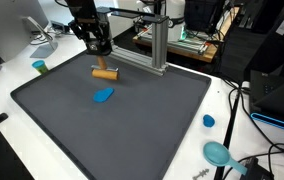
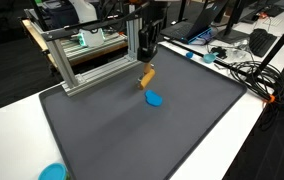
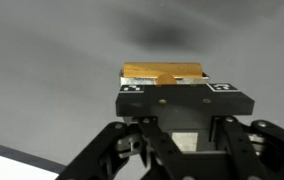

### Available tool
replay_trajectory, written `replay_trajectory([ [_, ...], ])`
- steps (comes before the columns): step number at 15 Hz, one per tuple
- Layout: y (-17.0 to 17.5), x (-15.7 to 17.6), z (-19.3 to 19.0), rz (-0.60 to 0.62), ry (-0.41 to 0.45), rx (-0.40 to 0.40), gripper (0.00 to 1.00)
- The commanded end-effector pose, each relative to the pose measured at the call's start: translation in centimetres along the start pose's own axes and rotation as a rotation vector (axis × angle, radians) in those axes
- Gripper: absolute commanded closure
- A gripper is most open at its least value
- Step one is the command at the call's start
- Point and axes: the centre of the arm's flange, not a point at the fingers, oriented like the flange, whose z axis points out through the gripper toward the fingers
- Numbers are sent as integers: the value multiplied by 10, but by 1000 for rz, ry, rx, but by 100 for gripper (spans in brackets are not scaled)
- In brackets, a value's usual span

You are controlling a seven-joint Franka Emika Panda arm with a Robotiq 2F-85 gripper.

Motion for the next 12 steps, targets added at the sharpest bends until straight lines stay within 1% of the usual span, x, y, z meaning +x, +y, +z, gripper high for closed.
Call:
replay_trajectory([
  [1,-12,-15,-7,-201,-20,0,78],
  [4,-18,-6,-7,-363,-12,12,78],
  [8,-15,6,-9,-584,2,22,78],
  [9,-10,14,-12,-601,5,59,78],
  [10,-6,23,-14,-492,-37,70,78],
  [11,-20,5,-2,-531,-14,32,53],
  [12,-17,7,-3,-519,-29,43,53],
])
